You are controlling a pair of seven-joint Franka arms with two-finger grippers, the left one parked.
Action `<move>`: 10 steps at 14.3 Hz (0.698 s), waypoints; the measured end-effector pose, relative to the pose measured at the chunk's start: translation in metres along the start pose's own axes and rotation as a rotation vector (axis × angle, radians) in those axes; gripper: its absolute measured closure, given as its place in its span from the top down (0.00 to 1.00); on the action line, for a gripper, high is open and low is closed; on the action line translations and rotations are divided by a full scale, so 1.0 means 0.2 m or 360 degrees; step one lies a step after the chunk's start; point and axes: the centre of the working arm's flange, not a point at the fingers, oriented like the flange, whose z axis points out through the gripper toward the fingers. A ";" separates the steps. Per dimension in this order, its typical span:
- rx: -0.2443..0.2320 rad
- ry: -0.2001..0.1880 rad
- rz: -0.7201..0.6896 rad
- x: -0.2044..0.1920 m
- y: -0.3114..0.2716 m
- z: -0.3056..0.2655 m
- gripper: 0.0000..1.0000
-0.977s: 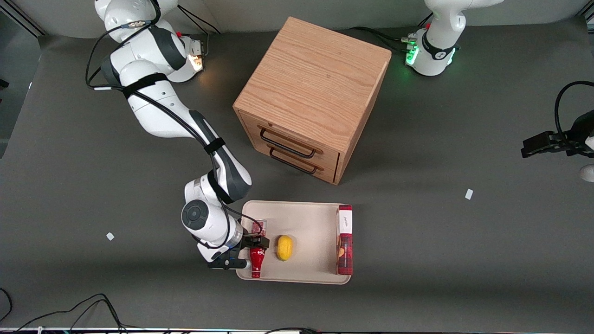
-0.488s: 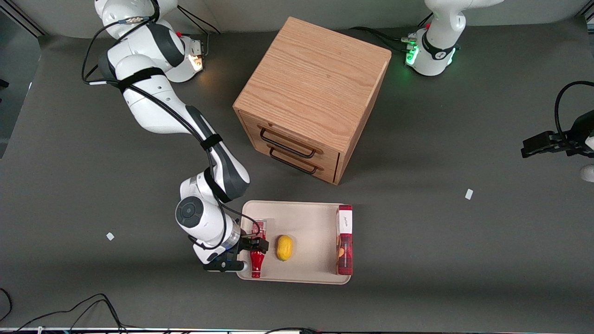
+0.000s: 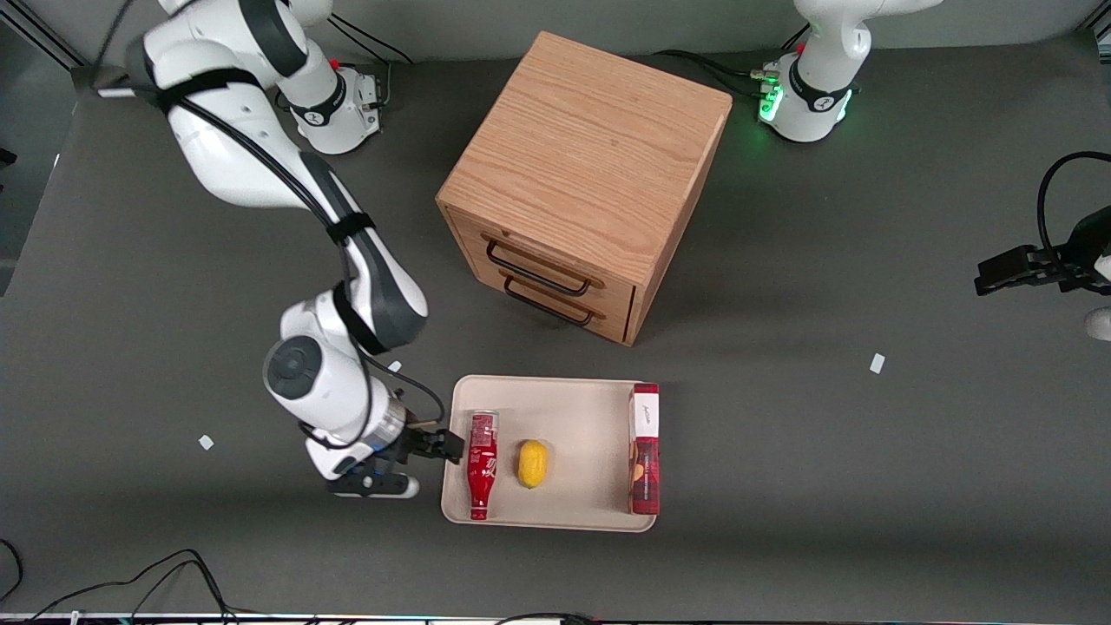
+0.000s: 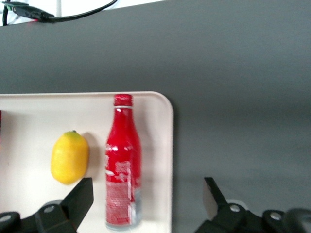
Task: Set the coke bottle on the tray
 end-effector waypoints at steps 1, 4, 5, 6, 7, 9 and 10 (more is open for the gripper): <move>-0.0027 -0.0001 -0.0008 -0.02 0.07 -0.09 1.00; -0.0130 -0.0061 -0.0020 -0.15 0.31 -0.38 1.00; -0.0167 -0.0123 -0.0020 -0.21 0.38 -0.48 1.00; -0.0198 -0.0189 -0.0026 -0.25 0.45 -0.61 1.00; -0.0218 -0.0237 -0.0037 -0.29 0.53 -0.75 1.00; -0.0227 -0.0283 -0.0054 -0.36 0.67 -1.03 1.00; -0.0222 -0.0291 -0.0052 -0.40 0.73 -1.14 1.00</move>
